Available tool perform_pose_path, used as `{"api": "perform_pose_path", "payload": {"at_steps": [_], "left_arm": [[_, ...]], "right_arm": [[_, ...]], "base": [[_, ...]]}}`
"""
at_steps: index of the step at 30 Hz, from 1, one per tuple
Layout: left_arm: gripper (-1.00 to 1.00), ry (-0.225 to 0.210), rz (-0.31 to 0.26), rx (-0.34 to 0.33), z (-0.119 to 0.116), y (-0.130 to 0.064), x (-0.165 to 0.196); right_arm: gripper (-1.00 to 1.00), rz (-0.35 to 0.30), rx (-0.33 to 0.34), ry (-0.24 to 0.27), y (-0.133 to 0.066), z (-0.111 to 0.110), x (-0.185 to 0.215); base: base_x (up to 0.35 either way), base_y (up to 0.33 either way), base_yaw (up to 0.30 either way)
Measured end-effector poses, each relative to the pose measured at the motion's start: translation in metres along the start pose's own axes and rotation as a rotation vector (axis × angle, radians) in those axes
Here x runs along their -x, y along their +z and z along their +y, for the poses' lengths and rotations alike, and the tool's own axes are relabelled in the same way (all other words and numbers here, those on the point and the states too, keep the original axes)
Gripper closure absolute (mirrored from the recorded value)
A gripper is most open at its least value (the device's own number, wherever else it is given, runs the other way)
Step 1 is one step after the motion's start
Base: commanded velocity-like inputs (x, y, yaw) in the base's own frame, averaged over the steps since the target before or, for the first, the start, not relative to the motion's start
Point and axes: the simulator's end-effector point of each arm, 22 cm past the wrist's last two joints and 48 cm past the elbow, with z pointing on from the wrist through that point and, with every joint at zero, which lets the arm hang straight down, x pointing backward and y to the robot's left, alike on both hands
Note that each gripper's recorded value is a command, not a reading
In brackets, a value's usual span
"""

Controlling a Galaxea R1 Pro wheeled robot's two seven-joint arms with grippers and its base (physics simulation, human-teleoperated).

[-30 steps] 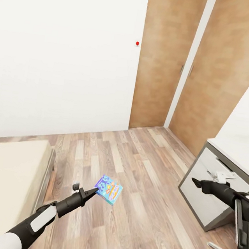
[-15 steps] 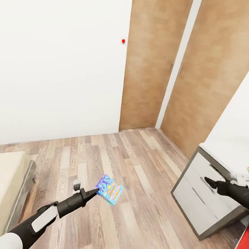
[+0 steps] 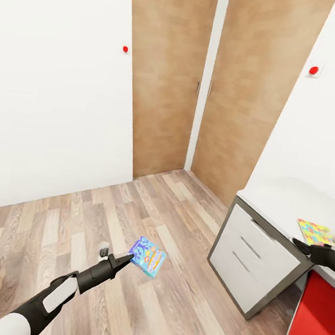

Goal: Put all the toys in the child's room - the three board games (two on the bed and one on the table), the two jigsaw puzzles on the table, and the tennis ball on the table - inside the toy box on the table in the child's room.

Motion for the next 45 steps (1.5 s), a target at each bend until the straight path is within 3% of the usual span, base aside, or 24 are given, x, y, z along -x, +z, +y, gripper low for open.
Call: {"api": "perform_pose_path", "payload": {"at_steps": [9, 12, 16, 18, 20, 45], "left_arm": [[1.00, -0.002, -0.002, -0.012, -0.004, 0.001, 0.002], [1.00, 0.024, 0.005, -0.051, -0.027, 0.007, 0.007], [1.00, 0.041, 0.009, -0.069, -0.044, 0.009, 0.010], [1.00, 0.045, 0.010, -0.058, -0.045, 0.009, 0.012], [1.00, 0.044, 0.009, -0.052, -0.048, 0.009, 0.012], [1.00, 0.047, 0.010, -0.005, -0.076, 0.006, 0.020]], "right_arm": [[-1.00, -0.036, -0.028, 0.040, -0.012, -0.024, 0.009], [-1.00, -0.043, 0.029, 0.044, -0.016, -0.013, 0.016], [-1.00, -0.052, 0.248, 0.036, -0.027, 0.033, 0.023], [-1.00, -0.070, 0.312, 0.016, -0.035, 0.044, 0.027], [-1.00, -0.076, 0.328, 0.006, -0.039, 0.046, 0.030], [-1.00, -0.104, 0.320, -0.001, -0.062, 0.039, 0.065]], "base": [[0.015, -0.007, -0.297], [0.001, -0.001, -0.207], [0.000, 0.000, -0.067], [0.000, 0.000, -0.014], [0.000, 0.000, -0.007], [0.000, 0.000, -0.001]]}}
